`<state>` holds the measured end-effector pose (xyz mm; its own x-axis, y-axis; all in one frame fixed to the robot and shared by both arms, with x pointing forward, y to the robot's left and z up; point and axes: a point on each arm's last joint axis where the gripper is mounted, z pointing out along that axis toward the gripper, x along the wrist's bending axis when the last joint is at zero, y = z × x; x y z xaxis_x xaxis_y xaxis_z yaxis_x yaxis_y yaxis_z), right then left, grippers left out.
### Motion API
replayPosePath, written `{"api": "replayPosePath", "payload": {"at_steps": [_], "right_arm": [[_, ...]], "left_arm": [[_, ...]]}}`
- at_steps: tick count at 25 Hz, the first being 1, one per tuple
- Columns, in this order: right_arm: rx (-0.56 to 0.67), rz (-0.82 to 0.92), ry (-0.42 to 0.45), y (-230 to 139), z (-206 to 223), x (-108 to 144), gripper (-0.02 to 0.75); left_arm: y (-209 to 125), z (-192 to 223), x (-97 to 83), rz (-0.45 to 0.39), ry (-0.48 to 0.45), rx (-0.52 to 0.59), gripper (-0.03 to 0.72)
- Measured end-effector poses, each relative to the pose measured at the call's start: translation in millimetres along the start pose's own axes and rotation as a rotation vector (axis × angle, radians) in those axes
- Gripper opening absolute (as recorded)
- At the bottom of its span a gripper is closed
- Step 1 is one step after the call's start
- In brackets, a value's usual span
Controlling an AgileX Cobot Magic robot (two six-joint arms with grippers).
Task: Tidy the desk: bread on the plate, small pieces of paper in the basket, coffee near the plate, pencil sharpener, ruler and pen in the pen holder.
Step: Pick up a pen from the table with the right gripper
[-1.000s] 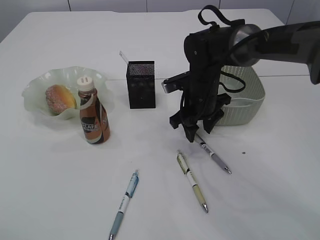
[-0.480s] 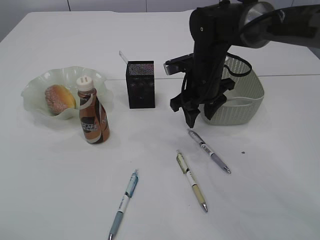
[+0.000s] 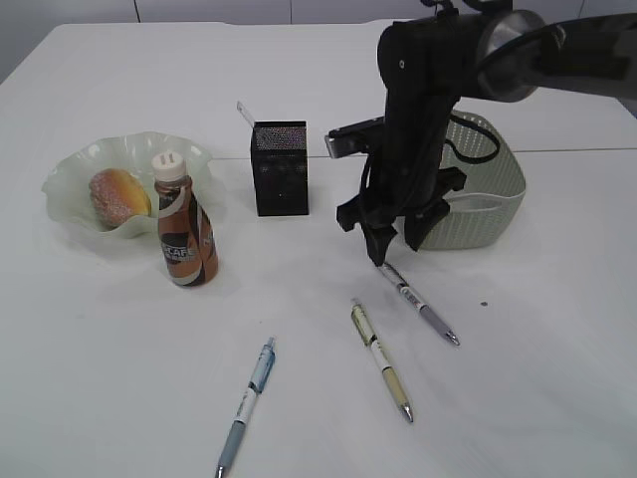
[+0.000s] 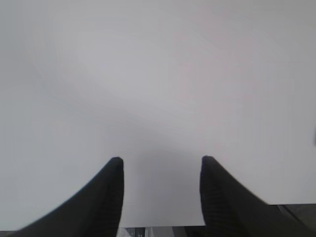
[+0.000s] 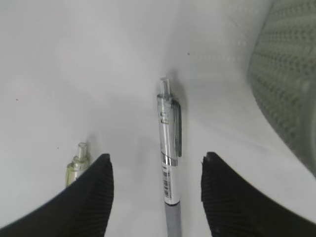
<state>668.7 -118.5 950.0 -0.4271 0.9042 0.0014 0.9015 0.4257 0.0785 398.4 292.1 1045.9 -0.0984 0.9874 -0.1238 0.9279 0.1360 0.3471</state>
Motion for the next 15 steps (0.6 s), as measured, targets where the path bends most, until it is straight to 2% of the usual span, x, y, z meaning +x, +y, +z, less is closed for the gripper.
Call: {"api": "replayPosePath", "payload": {"at_steps": [5, 15], "right_arm": [[0.064, -0.007, 0.003, -11, 15, 0, 0.418], [0.068, -0.008, 0.003, -11, 16, 0, 0.418]], "left_arm": [[0, 0, 0.0, 0.000, 0.000, 0.000, 0.370], [0, 0, 0.0, 0.000, 0.000, 0.000, 0.370]]}}
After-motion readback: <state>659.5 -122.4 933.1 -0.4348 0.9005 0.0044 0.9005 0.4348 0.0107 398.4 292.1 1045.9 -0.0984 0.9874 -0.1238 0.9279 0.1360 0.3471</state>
